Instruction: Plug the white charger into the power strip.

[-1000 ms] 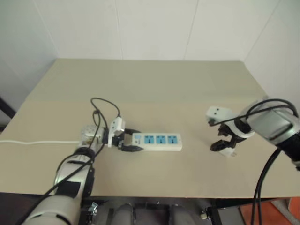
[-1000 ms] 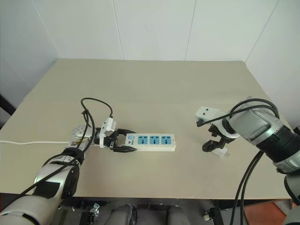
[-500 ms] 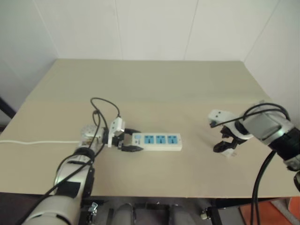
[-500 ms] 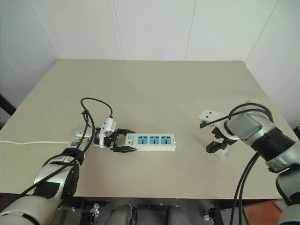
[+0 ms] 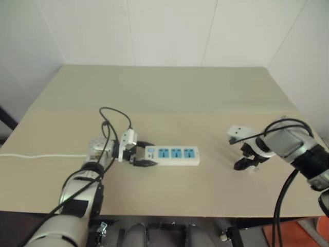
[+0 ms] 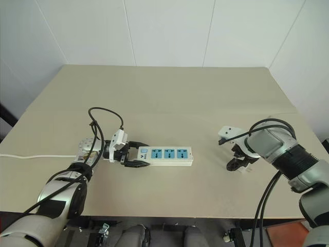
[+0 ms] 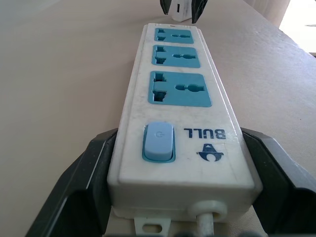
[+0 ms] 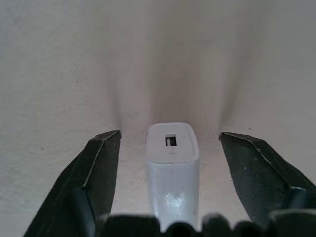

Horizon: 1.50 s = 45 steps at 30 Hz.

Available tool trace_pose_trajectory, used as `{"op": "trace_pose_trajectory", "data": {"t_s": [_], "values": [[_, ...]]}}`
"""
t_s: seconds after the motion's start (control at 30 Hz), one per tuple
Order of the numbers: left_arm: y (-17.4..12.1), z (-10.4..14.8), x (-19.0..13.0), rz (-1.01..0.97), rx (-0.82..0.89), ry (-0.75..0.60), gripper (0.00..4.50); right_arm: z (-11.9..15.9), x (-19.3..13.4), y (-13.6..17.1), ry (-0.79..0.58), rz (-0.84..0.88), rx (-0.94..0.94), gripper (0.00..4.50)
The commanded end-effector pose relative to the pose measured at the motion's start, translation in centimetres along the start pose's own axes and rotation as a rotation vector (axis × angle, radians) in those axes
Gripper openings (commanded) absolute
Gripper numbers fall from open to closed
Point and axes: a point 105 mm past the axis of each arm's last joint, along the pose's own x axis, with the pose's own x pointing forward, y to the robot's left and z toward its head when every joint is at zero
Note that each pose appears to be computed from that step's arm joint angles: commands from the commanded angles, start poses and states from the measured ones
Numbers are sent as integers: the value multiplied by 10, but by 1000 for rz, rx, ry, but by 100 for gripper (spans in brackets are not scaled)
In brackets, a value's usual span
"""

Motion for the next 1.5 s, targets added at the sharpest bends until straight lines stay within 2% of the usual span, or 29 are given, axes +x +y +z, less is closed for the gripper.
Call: {"op": "trace_pose_trajectory", "data": {"t_s": [0.03,0.17,0.2,0.3,0.43,0.57,0.7,0.87,0.93,1.1,1.27,1.5], "values": [[-13,-19,7,-43,-33,65,331,1,-7,-5,-26,-21,7,257],[-13,-19,8,-45,-34,63,331,-1,-5,-5,-16,-22,2,116],[-13,-19,8,-44,-34,63,331,0,-6,-5,-16,-24,0,111],[-13,-19,7,-49,-38,65,331,3,-9,-5,-28,-40,-25,111],[-15,-20,6,-61,-53,72,331,25,-29,-3,-113,-76,-102,111],[-14,-20,4,-64,-53,78,331,81,-73,-1,-447,-112,-172,111],[-13,-17,5,-69,-63,69,331,106,-93,-1,-761,-74,-200,111],[-14,-17,6,-79,-59,73,331,124,-104,3,-1067,-17,-198,111],[-14,-17,7,-81,-66,69,331,135,-105,14,-1230,50,-197,111],[-16,-20,7,-90,-73,86,331,148,-87,45,-1470,221,-205,111],[-16,-20,5,-88,-74,86,331,153,-71,70,-1603,383,-193,111],[-17,-20,4,-93,-77,95,331,160,-51,89,-1582,533,-224,111]]}}
